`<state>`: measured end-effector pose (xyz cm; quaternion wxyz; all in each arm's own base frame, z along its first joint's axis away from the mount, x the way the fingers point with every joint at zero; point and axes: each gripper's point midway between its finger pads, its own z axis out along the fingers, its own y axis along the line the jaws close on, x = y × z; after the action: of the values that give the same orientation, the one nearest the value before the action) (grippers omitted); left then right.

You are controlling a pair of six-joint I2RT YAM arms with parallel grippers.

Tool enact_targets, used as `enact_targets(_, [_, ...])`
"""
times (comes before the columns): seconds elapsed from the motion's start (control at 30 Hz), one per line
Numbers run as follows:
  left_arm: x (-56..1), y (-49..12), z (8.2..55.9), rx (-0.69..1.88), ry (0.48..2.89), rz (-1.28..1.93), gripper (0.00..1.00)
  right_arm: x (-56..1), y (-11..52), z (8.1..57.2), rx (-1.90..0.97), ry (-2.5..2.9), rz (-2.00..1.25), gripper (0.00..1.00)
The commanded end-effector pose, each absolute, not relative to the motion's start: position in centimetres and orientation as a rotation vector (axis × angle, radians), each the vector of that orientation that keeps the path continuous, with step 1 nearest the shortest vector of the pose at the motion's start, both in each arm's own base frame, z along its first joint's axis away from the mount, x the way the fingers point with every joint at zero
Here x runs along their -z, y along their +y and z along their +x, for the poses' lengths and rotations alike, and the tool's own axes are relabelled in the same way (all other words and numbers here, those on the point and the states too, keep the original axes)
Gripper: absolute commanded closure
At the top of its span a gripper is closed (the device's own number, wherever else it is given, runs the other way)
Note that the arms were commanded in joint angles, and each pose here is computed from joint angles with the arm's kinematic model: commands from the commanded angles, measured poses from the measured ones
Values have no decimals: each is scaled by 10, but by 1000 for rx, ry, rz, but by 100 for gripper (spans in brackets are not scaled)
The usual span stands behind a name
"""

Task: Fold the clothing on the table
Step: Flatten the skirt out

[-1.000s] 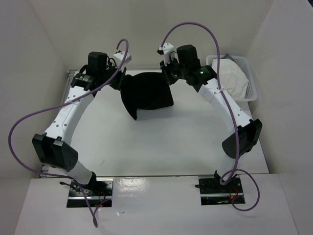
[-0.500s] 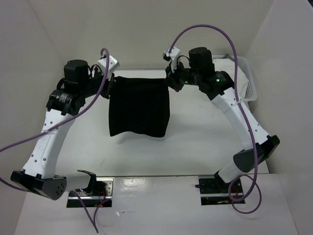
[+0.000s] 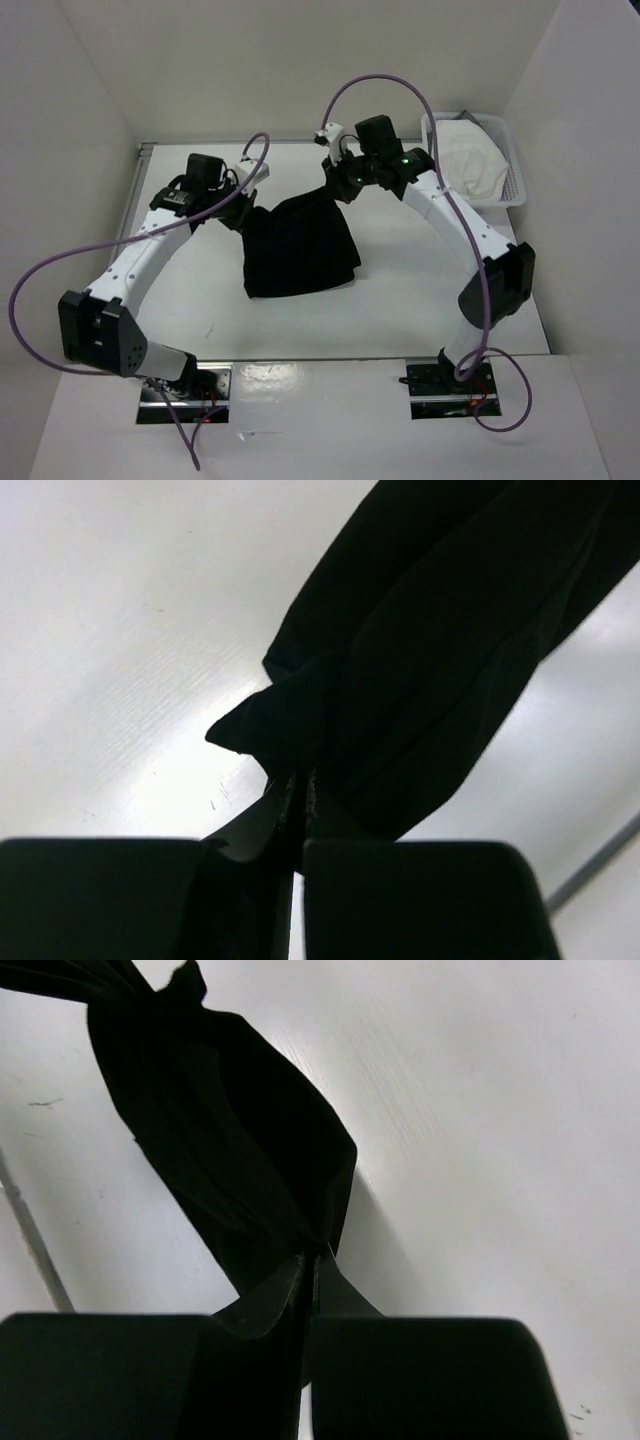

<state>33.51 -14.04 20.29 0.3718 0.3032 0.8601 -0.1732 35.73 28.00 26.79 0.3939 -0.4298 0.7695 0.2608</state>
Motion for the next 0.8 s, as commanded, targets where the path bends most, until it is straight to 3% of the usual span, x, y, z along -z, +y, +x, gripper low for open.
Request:
enact_targets(0.0, [-202,-140,366,391,2177,728,100,-254,290,390,-612,1962,-1028,100])
enact_targets(0.27, [-213,-137,442,299,2152,631,100,-228,298,460,-435,1978,-941,100])
enact_targets(0.37, [-245,-131,463,286,2083,575,100,-249,301,472,-413,1933,-917,100])
enact_targets(0.53, [-275,-130,461,277,2040,581,100,-296,303,467,-437,1861,-924,100])
enact_targets(0.77, [-306,-124,418,271,1977,623,100,-336,300,416,-546,1767,-1037,100])
